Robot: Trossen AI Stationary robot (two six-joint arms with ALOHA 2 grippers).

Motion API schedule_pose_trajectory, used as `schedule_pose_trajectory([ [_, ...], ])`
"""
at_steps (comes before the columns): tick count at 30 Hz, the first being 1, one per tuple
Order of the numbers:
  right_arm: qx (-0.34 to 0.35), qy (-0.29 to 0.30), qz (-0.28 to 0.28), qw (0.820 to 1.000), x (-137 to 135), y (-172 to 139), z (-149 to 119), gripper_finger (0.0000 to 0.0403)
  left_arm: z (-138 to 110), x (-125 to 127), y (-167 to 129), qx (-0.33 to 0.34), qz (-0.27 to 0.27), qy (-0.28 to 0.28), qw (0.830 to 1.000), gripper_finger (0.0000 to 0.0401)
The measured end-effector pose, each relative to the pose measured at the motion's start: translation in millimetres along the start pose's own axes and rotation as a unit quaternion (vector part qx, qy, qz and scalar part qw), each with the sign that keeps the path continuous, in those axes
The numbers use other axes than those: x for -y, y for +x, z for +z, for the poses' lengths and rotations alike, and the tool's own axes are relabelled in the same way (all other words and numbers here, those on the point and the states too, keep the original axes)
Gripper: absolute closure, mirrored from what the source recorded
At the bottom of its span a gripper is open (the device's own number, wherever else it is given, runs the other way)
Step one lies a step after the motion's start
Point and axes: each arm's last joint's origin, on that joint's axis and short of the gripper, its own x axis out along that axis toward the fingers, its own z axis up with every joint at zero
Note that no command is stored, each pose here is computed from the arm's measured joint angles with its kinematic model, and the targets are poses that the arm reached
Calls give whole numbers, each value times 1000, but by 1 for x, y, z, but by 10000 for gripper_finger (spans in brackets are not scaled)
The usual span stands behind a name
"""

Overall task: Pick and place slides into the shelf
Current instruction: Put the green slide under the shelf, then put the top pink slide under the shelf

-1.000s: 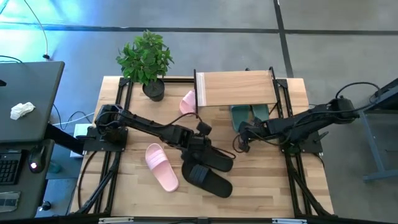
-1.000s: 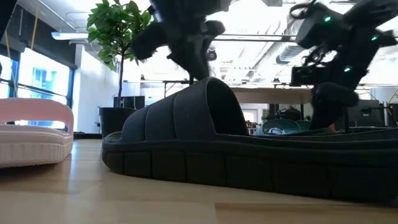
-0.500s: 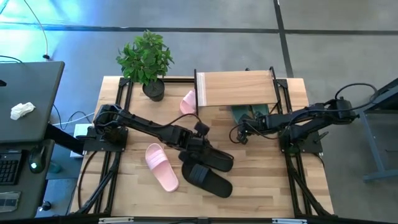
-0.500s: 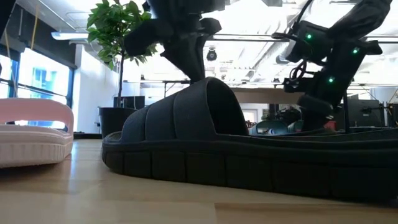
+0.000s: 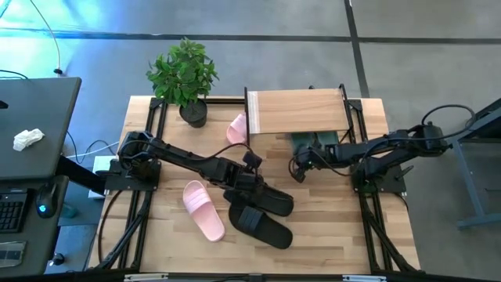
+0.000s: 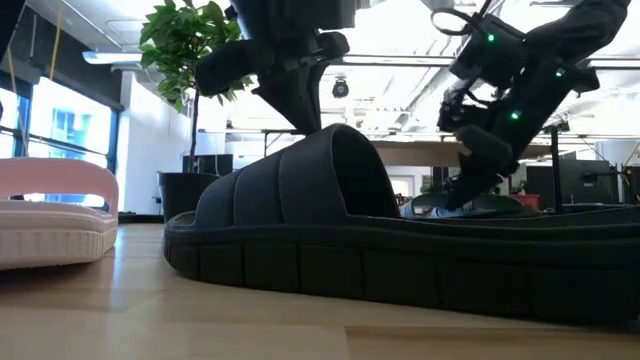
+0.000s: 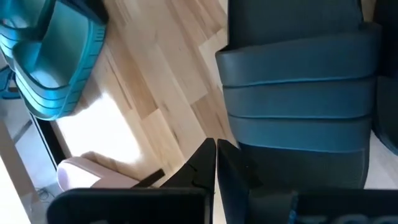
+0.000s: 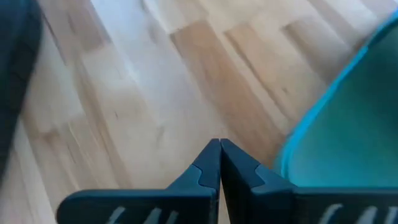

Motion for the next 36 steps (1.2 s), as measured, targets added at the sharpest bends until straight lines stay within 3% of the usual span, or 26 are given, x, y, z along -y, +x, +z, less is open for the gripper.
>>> schedule_pose_trajectory([
  [9,-35,13,-30,999,21,6,0,403,3,5,-2,14,-20,-9,1000,396],
  [19,-37,18,-46,998,24,6,-1,403,9,24,-17,24,-33,20,999,396],
  [27,-17,2,10,1000,13,5,3,403,-9,29,-22,-72,-15,-4,997,396],
  [36,-13,-40,65,997,-3,0,5,403,-39,33,-19,-198,103,-9,975,396],
])
